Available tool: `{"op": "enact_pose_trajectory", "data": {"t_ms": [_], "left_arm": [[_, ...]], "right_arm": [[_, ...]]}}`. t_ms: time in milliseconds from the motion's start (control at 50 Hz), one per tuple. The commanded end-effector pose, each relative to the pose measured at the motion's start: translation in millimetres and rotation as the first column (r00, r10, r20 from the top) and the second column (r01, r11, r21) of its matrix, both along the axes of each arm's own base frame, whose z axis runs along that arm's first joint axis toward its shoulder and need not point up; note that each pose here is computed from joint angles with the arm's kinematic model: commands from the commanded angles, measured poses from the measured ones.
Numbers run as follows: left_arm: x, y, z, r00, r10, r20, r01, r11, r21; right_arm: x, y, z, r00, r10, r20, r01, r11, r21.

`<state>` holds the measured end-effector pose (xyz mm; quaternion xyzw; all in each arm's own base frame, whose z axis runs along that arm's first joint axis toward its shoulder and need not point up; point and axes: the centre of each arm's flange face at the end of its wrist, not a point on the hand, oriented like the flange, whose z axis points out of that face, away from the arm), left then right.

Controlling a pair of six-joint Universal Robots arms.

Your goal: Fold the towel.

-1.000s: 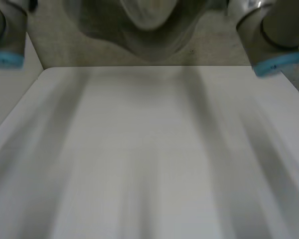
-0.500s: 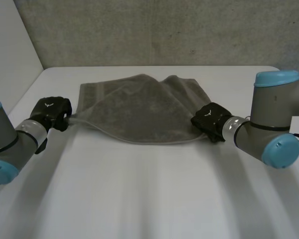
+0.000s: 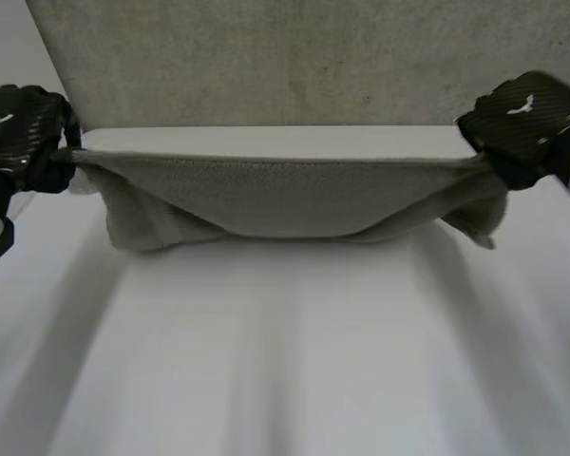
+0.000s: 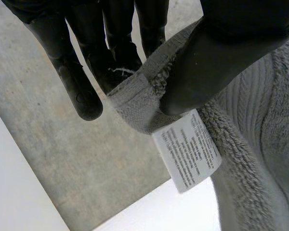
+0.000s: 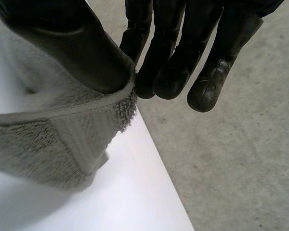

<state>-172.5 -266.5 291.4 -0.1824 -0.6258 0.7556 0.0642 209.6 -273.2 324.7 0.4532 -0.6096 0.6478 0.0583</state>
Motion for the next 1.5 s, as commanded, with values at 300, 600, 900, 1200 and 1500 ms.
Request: {"op": "enact_pose_trajectory", "data": {"t_ms": [300,600,900,1200,1500], "left_arm": [[-2,-70,-96,0.999,-0.048,-0.004,0.047,0.959,0.278],[-4,-122,-106,1.000,-0.021,0.002,0.020,0.964,0.267],[-4,-126,-110,1.000,-0.005,0.009,0.002,0.940,0.342],[14,-115,-90,0.999,0.036,0.010,-0.037,0.941,0.337],[9,-110,-128,1.000,0.024,0.013,-0.027,0.904,0.426]], "right_arm": [[22,-85,-98,0.992,0.036,-0.123,-0.016,0.987,0.161],[50,-141,-129,0.993,0.021,-0.118,-0.027,0.999,-0.046],[51,-155,-155,0.970,0.046,-0.239,-0.083,0.986,-0.145],[25,-153,-128,0.971,0.072,-0.227,-0.095,0.991,-0.092],[31,-150,-184,0.964,0.159,-0.212,-0.156,0.987,0.031]]}}
